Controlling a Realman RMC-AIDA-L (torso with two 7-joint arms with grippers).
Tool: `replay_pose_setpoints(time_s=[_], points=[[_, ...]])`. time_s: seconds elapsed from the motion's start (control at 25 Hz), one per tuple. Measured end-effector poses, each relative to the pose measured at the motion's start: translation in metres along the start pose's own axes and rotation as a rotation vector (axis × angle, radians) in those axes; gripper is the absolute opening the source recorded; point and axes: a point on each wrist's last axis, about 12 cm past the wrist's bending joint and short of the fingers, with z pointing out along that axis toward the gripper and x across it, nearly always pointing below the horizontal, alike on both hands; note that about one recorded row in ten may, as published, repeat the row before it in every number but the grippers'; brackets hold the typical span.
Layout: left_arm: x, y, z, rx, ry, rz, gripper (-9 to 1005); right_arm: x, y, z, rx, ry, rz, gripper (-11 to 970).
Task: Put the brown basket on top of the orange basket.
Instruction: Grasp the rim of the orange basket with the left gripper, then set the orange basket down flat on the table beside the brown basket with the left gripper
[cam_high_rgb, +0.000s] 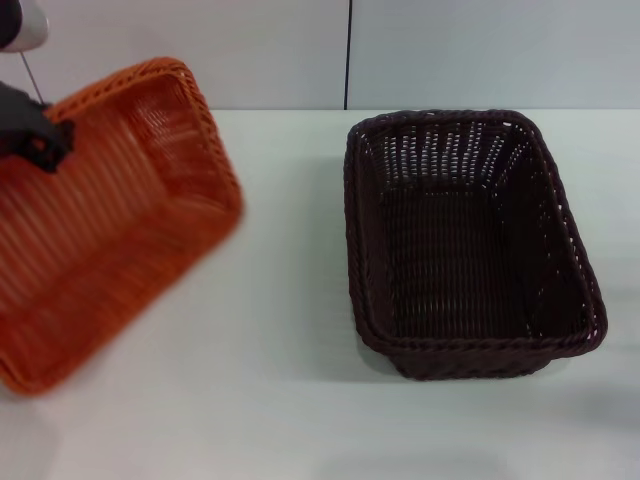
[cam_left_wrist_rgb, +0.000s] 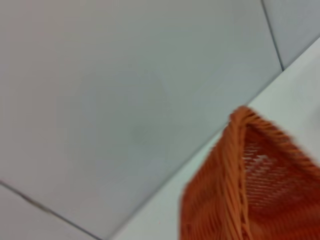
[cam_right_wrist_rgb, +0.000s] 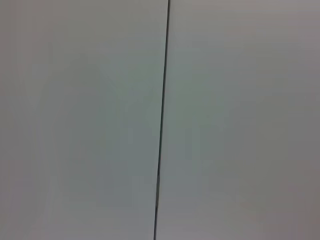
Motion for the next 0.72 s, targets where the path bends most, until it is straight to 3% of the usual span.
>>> replay_pose_setpoints(time_s=[0.12, 0.2, 0.32, 0.44, 0.52, 0.6, 0.72], points=[[-0.006, 0.002, -0.011, -0.011, -0.018, 0.063, 207, -0.001, 0.0, 0.0, 0.002, -0.006, 0.001, 684], [-0.015, 0.003, -0.025, -0.029, -0.047, 0.178, 185, -0.001, 0.001, 0.0, 0.003, -0.011, 0.004, 685], [-0.022, 0.003, -0.032, -0.034, -0.058, 0.261, 176, -0.002, 0.001, -0.001, 0.003, -0.013, 0.01, 685], [-0.024, 0.002, -0.032, -0.031, -0.061, 0.289, 182, -0.002, 0.001, -0.001, 0.003, -0.012, 0.011, 685], [-0.025, -0.002, -0.032, -0.021, -0.062, 0.376, 185, -0.002, 0.002, -0.002, 0.003, -0.012, 0.013, 685], [-0.026, -0.015, -0.03, 0.013, -0.065, 0.537, 189, -0.001, 0.002, -0.002, 0.004, -0.012, 0.014, 685], [-0.028, -0.017, -0.03, 0.023, -0.066, 0.569, 194, -0.001, 0.002, -0.003, 0.004, -0.011, 0.013, 685]])
